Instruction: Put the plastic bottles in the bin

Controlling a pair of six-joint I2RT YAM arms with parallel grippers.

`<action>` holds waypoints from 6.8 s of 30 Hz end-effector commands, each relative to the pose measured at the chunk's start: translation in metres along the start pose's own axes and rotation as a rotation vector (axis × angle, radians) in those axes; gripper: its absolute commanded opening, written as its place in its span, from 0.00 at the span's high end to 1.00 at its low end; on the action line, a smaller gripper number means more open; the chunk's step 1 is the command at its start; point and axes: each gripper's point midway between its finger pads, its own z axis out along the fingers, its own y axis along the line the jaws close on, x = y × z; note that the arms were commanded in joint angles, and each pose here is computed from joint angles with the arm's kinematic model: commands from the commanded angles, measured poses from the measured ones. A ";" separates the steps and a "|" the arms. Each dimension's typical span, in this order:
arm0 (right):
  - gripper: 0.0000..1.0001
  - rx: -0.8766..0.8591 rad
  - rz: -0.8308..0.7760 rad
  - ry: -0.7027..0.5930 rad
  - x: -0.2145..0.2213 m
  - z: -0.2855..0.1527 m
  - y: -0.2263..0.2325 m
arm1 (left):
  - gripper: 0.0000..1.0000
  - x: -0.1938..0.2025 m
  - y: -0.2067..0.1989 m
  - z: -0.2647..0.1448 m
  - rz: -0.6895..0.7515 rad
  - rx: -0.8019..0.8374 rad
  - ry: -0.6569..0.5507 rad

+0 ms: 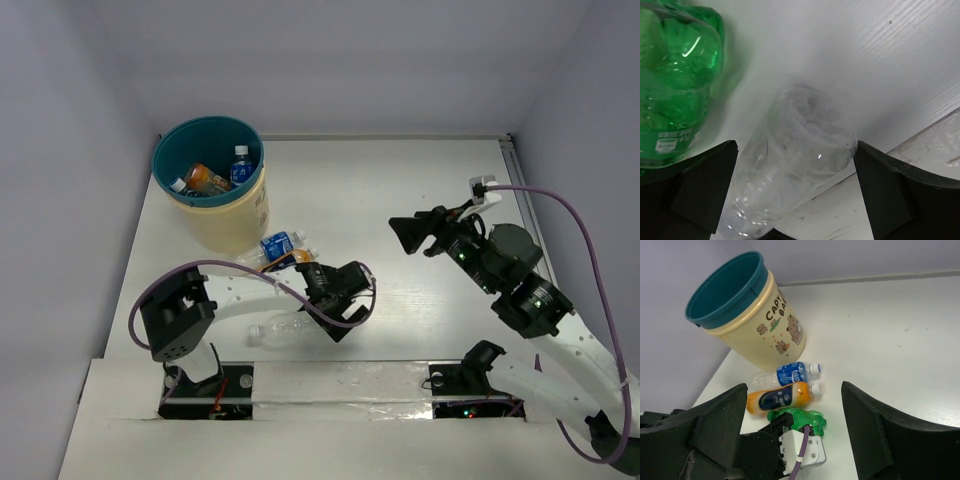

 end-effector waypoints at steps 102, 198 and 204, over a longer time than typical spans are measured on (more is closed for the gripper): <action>0.57 -0.420 -0.440 0.534 0.155 0.064 0.116 | 0.35 -0.100 0.255 -0.354 -0.721 -0.211 -1.343; 0.59 -0.037 0.127 0.037 0.049 0.085 0.015 | 0.59 -0.102 0.124 -0.169 -0.470 -0.006 -0.717; 0.58 -0.038 0.229 0.169 0.096 0.129 0.019 | 0.59 -0.114 0.159 -0.288 -0.594 -0.085 -1.062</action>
